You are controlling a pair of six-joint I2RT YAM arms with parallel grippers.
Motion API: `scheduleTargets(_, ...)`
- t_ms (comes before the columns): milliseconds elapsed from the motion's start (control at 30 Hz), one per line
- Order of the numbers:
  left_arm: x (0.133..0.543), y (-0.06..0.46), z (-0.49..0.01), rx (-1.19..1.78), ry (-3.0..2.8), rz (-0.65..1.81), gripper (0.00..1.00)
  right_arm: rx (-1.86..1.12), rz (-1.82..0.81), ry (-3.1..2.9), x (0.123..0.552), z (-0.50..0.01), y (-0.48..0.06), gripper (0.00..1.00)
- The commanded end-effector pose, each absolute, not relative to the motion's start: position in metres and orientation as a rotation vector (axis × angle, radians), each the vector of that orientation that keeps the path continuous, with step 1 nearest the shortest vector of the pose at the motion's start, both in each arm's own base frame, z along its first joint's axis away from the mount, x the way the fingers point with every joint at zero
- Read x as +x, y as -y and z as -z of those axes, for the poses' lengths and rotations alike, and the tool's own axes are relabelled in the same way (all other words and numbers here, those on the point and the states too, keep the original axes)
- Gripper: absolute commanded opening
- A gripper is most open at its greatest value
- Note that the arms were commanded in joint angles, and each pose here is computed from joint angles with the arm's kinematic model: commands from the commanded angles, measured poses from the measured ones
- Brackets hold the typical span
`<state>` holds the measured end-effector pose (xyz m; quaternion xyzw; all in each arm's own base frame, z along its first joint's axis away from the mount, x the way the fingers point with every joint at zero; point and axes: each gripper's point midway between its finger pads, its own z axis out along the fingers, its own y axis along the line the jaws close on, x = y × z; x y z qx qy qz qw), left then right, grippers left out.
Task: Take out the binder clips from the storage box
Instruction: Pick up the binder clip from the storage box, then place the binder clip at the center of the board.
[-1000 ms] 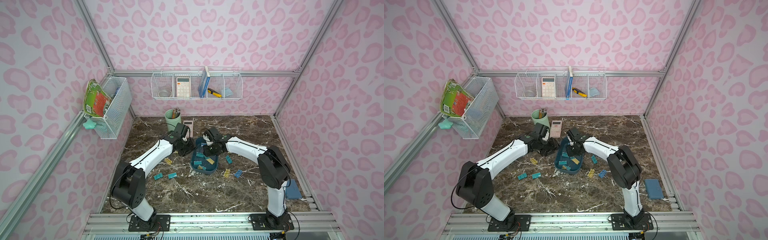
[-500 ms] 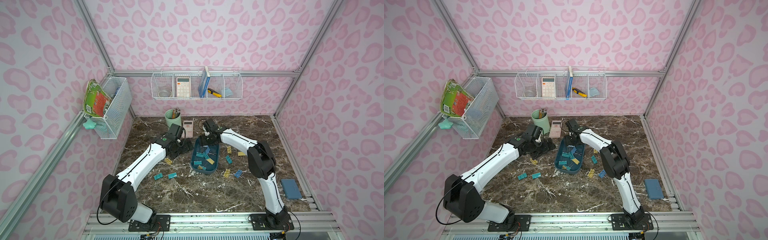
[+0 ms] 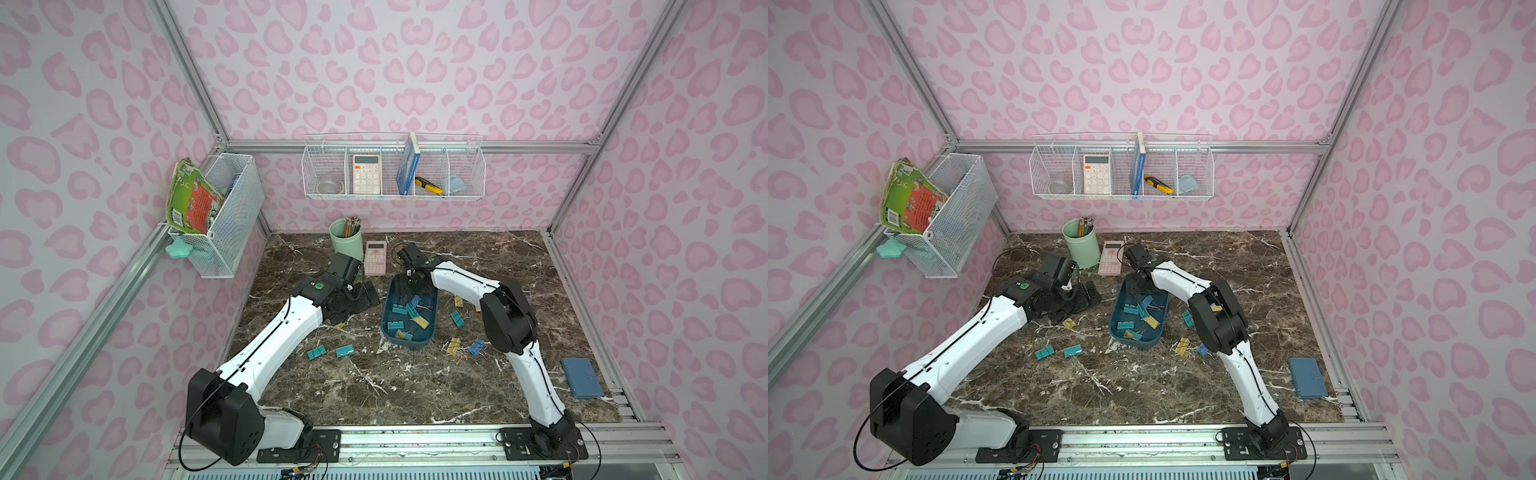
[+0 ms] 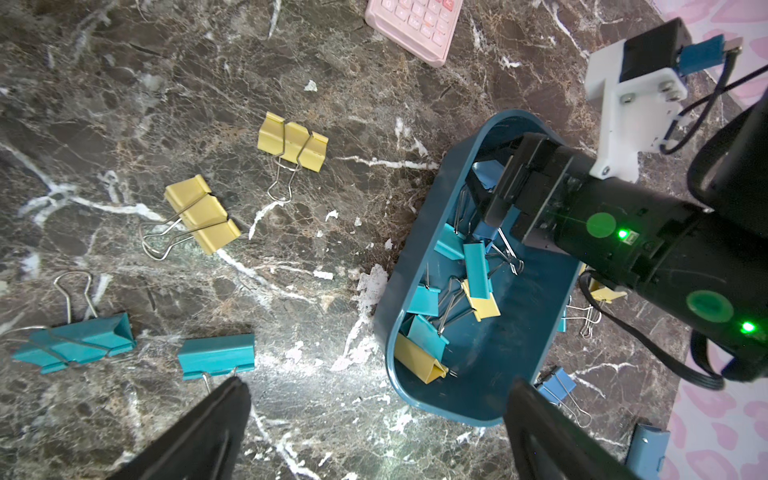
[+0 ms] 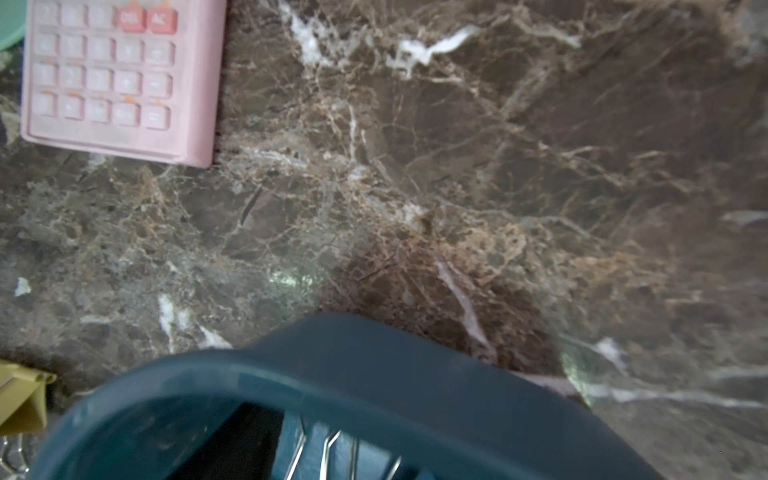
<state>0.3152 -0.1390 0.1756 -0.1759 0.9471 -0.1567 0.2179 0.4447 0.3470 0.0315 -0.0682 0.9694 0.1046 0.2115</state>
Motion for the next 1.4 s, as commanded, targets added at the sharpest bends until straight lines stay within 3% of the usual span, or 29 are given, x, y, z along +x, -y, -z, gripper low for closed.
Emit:
scheduleTargets(0,0.308,0.133,-0.175,-0.482,-2.631,0.400,0.99,-0.119,-0.243,-2.683,0.451,-0.023,-0.341,0.70)
scheduleTargets(200,0.303,0.129,-0.176,-0.491,-2.622,0.399,0.99,-0.116,-0.221,-2.638,0.453,-0.031,-0.344,0.42)
scheduleTargets(300,0.302,0.128,-0.177,-0.493,-2.618,0.401,0.99,-0.127,-0.227,-2.605,0.453,-0.046,-0.347,0.34)
scheduleTargets(600,0.308,0.135,-0.178,-0.488,-2.612,0.439,0.99,-0.115,-0.250,-2.502,0.444,-0.112,-0.336,0.36)
scheduleTargets(967,0.322,0.150,-0.178,-0.470,-2.624,0.498,0.99,0.068,-0.226,-2.444,0.435,-0.160,-0.257,0.38)
scheduleTargets(1367,0.330,0.160,-0.179,-0.463,-2.635,0.540,0.99,0.345,-0.095,-2.476,0.466,-0.114,-0.115,0.40)
